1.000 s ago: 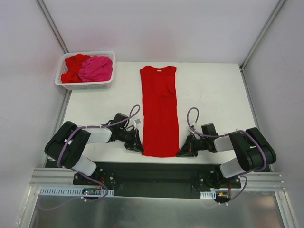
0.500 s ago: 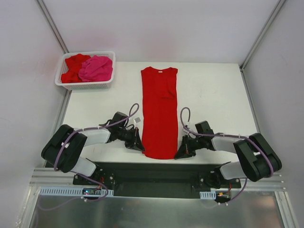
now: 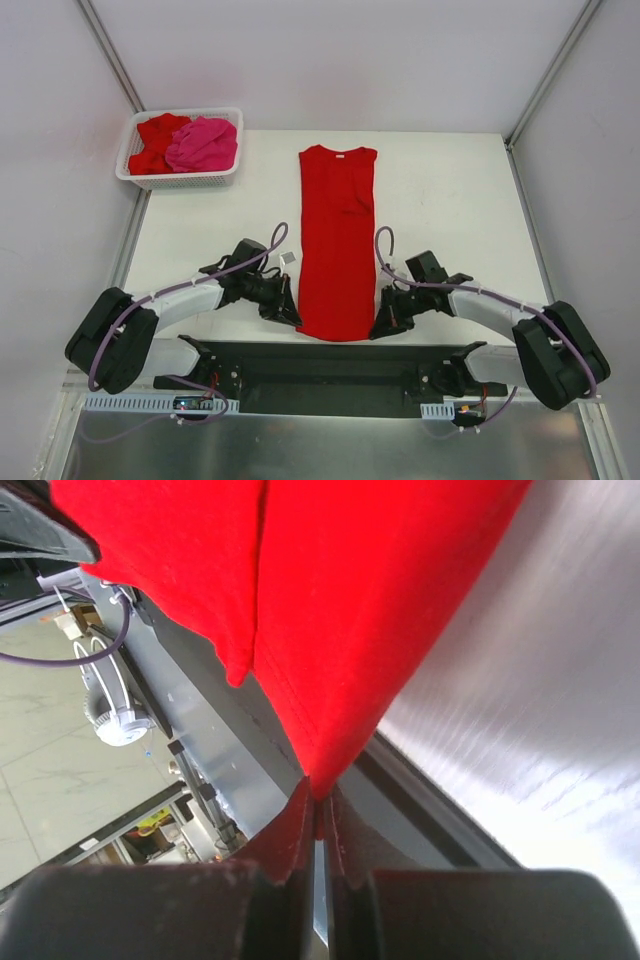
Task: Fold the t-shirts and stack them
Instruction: Grab the bottom of the folded rectangular tshirt with both arms, then fold the folded rectangular tshirt in 1/3 of the way
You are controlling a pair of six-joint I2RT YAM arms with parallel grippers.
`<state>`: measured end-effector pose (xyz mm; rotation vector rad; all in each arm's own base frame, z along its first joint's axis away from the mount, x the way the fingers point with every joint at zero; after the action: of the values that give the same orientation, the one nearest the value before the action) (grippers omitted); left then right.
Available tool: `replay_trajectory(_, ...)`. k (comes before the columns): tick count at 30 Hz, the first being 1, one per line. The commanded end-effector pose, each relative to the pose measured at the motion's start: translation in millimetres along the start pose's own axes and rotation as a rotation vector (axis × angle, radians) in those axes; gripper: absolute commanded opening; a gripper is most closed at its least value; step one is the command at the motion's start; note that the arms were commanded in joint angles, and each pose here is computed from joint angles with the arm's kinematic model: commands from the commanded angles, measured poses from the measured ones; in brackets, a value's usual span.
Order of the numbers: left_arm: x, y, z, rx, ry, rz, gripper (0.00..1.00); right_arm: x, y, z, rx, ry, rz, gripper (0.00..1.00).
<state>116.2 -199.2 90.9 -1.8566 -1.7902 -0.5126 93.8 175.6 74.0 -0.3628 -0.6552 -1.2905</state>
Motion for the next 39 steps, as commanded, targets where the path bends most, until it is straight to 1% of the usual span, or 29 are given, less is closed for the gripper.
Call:
replay_trajectory(1, 6, -11, -2, 0.003, 0.028, 0.032, 0.00, 13, -7, 9, 0.019, -0.034, 0.030, 0.01)
replay_trajectory(5, 10, -13, -8, -0.004, 0.026, 0.042, 0.00, 16, -16, 10, 0.023, -0.042, 0.053, 0.01)
replay_trajectory(15, 17, -28, -8, 0.017, 0.048, 0.106, 0.00, 17, -29, 13, 0.026, -0.060, 0.101, 0.01)
replay_trajectory(20, 19, -33, -8, 0.026, 0.044, 0.121, 0.00, 16, -27, 19, 0.042, -0.072, 0.102, 0.01)
replay_trajectory(26, 18, -28, -13, 0.019, 0.049, 0.123, 0.00, 7, -24, 26, 0.062, -0.064, 0.108, 0.01)
replay_trajectory(33, 14, -35, -18, 0.018, 0.048, 0.170, 0.00, -1, -24, 33, 0.094, -0.070, 0.146, 0.01)
replay_trajectory(39, 11, -48, -15, 0.035, 0.050, 0.231, 0.00, 0, -25, 37, 0.109, -0.090, 0.142, 0.01)
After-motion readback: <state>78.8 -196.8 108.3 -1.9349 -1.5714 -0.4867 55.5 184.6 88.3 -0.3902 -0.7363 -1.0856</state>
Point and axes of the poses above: each gripper's point midway between its finger pads, its own x axis back along the fingers, its own z axis along the line the jaws close on, y = z × x, the point moved 5 cm from there along x, back along the fingers, and after that the axes turned 9 degrees about x, right-handed, at the moved point
